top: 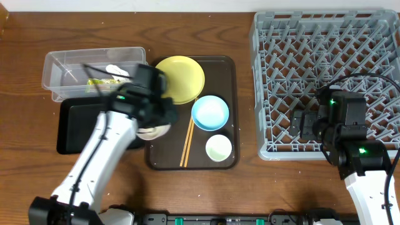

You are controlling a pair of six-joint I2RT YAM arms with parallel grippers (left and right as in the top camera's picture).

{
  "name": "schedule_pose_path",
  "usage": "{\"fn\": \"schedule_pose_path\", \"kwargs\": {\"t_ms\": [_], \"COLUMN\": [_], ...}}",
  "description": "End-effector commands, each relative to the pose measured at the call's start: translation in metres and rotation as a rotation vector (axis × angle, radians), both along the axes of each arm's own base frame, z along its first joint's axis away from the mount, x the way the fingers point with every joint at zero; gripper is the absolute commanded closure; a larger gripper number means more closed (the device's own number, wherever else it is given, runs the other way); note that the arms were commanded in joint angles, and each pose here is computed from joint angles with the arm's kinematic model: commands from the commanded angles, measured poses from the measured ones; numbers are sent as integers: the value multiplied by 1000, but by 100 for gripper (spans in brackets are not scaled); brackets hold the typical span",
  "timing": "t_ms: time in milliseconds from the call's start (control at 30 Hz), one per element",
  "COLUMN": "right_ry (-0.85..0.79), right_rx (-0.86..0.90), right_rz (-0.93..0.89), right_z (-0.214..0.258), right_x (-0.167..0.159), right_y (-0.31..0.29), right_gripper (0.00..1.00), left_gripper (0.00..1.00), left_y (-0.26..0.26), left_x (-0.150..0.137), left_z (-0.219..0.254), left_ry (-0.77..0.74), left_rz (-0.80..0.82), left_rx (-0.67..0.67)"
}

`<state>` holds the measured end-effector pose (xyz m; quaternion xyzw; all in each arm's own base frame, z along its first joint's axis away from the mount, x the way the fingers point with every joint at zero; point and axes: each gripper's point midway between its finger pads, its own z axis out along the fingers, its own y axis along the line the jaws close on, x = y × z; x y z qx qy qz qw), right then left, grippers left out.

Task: Sort waste into correct bins and load items into the dishwasher rack
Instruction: 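Tip the white bowl over the black tray to pour out rice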

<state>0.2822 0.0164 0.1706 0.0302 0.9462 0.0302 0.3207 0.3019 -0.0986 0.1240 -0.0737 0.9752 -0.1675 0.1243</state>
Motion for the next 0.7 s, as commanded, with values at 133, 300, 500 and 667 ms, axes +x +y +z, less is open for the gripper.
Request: {"fn": "schedule_pose_path", "kwargs": {"t_ms": [133, 300, 500, 667], "right_ry": [-22, -23, -21, -25], "right_rx": [-5, -5, -5, -8], "right_rz": [-14, -14, -14, -10], "right_z": [8, 9, 8, 9], "right_x": [3, 4, 3, 4], "right_y": [-6, -6, -6, -6], "right_gripper": [1, 1, 1, 1], "left_gripper": [94, 94, 94, 94], "left_y": [34, 60, 99, 122], "left_x": [14, 21, 24, 33], "left_z": [27, 41, 34, 28], "left_ry": [-86, -165, -183, -208], "left_rz": [-40, -5, 113, 209], "left_rx": [-352, -588, -781, -963]}}
